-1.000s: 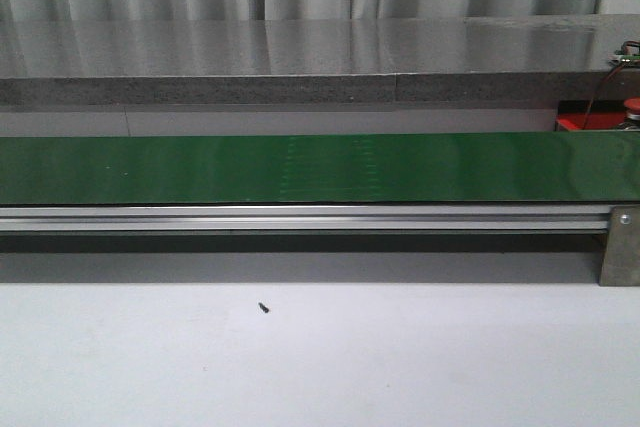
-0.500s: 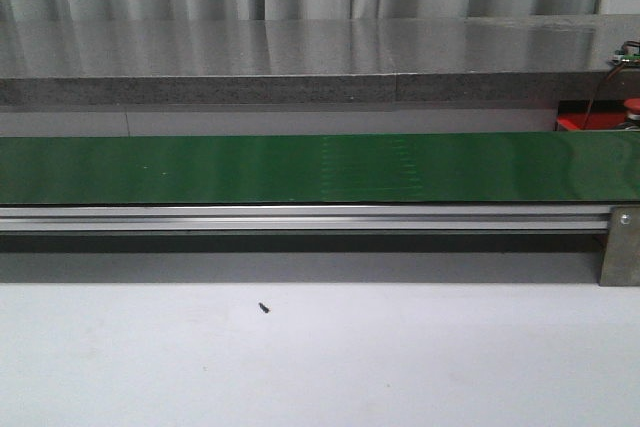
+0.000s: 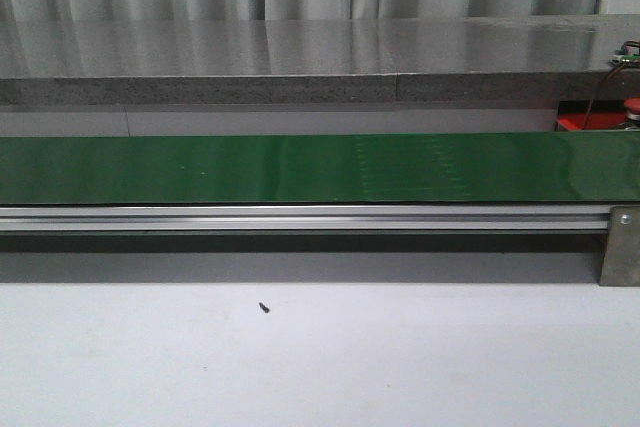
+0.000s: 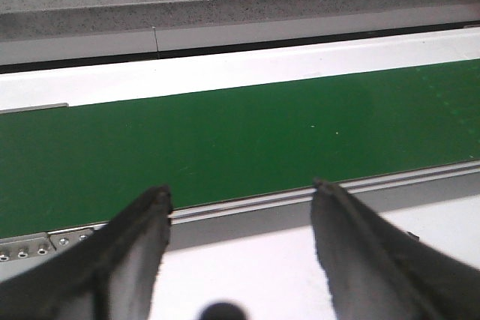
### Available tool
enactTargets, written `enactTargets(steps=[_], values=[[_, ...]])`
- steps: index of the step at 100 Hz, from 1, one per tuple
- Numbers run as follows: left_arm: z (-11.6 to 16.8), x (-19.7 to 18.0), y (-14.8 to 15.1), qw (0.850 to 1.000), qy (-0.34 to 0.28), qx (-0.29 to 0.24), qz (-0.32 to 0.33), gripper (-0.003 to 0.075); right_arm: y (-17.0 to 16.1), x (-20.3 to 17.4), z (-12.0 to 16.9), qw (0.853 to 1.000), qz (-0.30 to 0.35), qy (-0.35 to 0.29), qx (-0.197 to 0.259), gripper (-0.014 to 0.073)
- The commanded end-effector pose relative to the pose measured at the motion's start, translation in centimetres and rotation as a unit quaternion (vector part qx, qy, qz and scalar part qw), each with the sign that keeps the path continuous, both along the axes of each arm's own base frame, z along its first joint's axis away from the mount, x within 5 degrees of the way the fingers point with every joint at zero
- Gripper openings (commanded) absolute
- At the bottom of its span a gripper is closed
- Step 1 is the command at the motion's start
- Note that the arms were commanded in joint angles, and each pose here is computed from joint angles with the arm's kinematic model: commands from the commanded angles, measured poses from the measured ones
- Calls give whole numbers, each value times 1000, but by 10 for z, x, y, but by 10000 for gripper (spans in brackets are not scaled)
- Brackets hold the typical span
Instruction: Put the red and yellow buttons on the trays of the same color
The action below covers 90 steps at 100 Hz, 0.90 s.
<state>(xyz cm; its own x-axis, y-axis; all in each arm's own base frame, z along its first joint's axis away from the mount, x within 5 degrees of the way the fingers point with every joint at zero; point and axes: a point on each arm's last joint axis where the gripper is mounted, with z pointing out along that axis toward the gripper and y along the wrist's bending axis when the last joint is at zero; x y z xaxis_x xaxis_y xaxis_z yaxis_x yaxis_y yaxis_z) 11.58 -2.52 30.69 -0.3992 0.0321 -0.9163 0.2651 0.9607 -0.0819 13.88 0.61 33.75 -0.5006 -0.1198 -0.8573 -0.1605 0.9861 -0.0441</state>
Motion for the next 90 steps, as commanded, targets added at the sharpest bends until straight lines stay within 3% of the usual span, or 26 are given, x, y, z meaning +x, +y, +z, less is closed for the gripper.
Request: enactTargets(steps=[1,26,40,67,90], values=[[13,2,0,999,-34,-11,9,532,-1,2,14,999,-8,-46,4,-96],[22,9,3,998,-29,-41,35,535,-1,2,14,999,-8,-46,4,-96],[42,32,16,996,-21,-27,78,535,-1,2,14,999,-8,-46,4,-96],[81,109,67,985,21,-38,170,535,-1,2,13,999,-8,-46,4,-96],[86,191,115,977,62,-52,199,534,-1,2,13,999,-8,-46,4,-96]])
